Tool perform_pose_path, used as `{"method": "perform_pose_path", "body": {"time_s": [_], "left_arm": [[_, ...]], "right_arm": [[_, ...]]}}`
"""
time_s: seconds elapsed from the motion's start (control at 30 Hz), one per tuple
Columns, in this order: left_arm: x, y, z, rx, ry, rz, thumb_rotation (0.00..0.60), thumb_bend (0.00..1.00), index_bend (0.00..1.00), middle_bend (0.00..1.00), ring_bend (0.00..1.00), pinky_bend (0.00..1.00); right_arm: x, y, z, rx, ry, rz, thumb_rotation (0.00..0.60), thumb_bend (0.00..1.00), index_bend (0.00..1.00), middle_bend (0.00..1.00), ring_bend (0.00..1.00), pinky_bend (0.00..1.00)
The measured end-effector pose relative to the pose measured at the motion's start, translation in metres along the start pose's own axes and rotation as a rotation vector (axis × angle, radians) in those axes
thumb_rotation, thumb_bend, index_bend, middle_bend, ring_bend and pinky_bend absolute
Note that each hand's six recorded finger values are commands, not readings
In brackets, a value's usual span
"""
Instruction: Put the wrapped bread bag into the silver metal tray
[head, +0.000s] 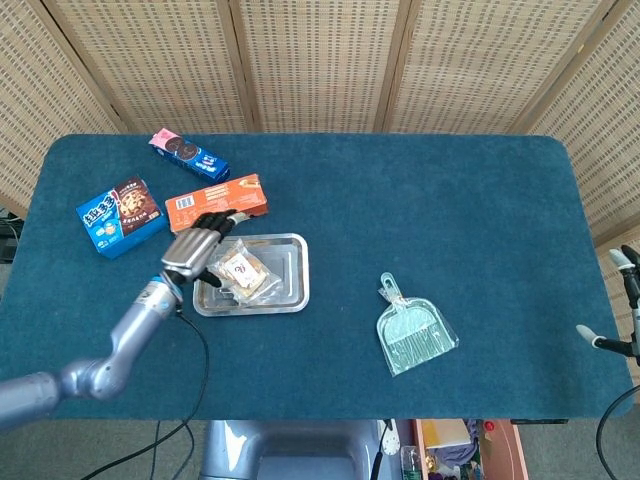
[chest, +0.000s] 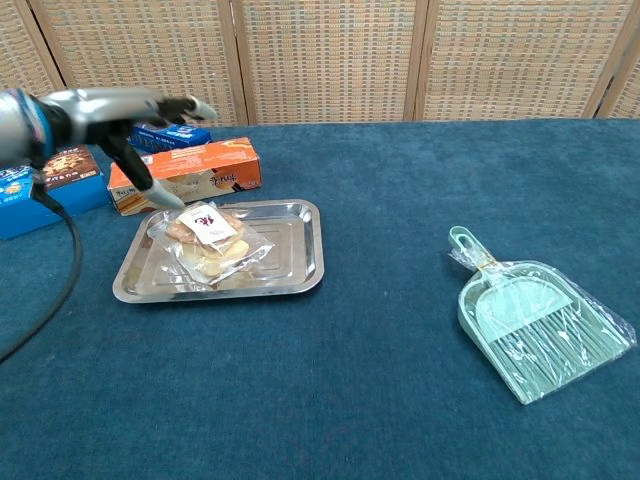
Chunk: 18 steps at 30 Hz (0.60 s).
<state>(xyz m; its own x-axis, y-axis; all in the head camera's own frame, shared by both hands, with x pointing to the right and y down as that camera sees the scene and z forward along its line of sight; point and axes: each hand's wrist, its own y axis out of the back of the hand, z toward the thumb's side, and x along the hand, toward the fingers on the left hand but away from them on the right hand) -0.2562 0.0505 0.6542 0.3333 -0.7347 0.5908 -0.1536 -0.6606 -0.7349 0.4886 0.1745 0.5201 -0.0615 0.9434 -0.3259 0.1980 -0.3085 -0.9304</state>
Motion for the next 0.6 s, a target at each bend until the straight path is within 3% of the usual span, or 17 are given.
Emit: {"method": "perform_pose_path", "body": {"time_s": [0.13, 0.27, 0.4, 0.6], "left_arm": [[-0.045, 0.052, -0.042, 0.036, 0.067, 0.163, 0.6, 0.0, 0.0, 0.0, 0.0, 0.0], [-0.102, 0.08, -0.088, 0.042, 0.149, 0.27, 0.6, 0.0, 0.0, 0.0, 0.0, 0.0], [-0.155, 0.078, -0.124, 0.038, 0.228, 0.31, 0.6, 0.0, 0.0, 0.0, 0.0, 0.0], [-0.219, 0.044, -0.152, 0.022, 0.322, 0.263, 0.6, 0.0, 0.0, 0.0, 0.0, 0.0]], "right_arm": [[0.001, 0.0, 0.003, -0.002, 0.011, 0.0, 0.6, 0.0, 0.0, 0.0, 0.0, 0.0], [0.002, -0.001, 0.005, 0.001, 0.019, 0.0, 0.6, 0.0, 0.0, 0.0, 0.0, 0.0], [0.003, 0.0, 0.007, 0.003, 0.025, -0.001, 0.6, 0.0, 0.0, 0.0, 0.0, 0.0], [0.004, 0.001, 0.006, -0.001, 0.027, -0.006, 0.6, 0.0, 0.0, 0.0, 0.0, 0.0]]}}
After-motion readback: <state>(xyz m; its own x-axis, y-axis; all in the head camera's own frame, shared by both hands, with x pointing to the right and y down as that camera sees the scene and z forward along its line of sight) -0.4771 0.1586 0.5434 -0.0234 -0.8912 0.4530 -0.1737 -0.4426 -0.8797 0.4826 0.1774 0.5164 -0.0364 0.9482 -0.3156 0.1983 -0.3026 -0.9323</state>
